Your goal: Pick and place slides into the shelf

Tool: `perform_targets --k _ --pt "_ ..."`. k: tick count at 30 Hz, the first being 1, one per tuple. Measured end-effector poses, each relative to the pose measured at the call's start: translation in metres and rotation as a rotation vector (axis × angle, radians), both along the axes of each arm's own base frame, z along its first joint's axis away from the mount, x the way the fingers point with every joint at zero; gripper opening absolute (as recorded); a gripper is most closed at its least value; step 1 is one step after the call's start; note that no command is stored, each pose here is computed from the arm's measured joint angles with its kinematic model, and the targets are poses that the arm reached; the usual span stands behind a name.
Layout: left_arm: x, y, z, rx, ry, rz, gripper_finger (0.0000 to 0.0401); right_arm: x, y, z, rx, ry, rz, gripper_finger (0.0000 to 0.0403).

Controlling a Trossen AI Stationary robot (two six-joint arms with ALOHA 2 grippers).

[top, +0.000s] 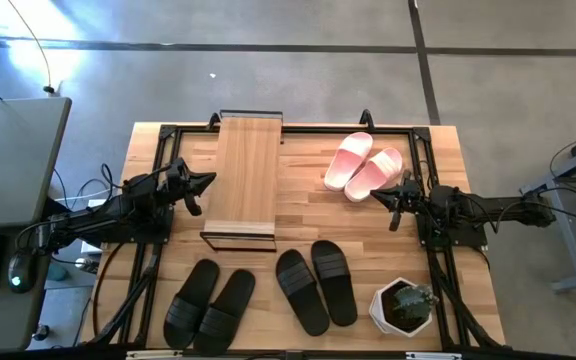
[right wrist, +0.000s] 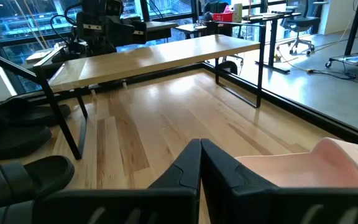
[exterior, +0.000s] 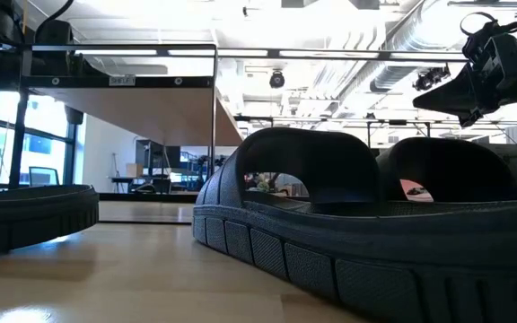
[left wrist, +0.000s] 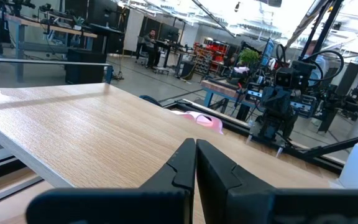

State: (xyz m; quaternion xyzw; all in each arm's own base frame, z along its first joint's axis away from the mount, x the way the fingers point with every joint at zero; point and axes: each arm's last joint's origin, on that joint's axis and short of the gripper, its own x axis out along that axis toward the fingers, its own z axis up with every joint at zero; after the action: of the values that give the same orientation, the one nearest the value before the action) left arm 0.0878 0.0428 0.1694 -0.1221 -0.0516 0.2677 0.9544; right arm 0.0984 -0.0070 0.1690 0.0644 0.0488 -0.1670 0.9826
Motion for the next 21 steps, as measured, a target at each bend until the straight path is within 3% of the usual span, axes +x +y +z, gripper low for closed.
perform_targets --k 7,12,15,18,21 --pt "0.000 0.000 0.000 0.000 0.000 0.000 0.0003 0.000 0.000 0.000 0.029 -0.010 -0.003 0.0000" --pt "-0.001 0.001 0.002 0.022 -0.009 0.041 0.0003 0.000 0.000 0.002 0.265 -0.115 -0.037 0.0000" --pt "-0.001 0.001 0.001 0.019 -0.004 0.042 0.0003 0.001 0.000 0.008 0.338 -0.198 -0.044 0.0000" --pt "-0.001 0.001 0.002 0.020 -0.005 0.039 0.0003 0.001 0.001 0.020 0.385 -0.332 0.027 0.0000" --pt "-0.001 0.001 0.002 0.020 -0.006 0.038 0.0003 -0.002 0.005 0.040 0.356 -0.502 0.198 0.0000"
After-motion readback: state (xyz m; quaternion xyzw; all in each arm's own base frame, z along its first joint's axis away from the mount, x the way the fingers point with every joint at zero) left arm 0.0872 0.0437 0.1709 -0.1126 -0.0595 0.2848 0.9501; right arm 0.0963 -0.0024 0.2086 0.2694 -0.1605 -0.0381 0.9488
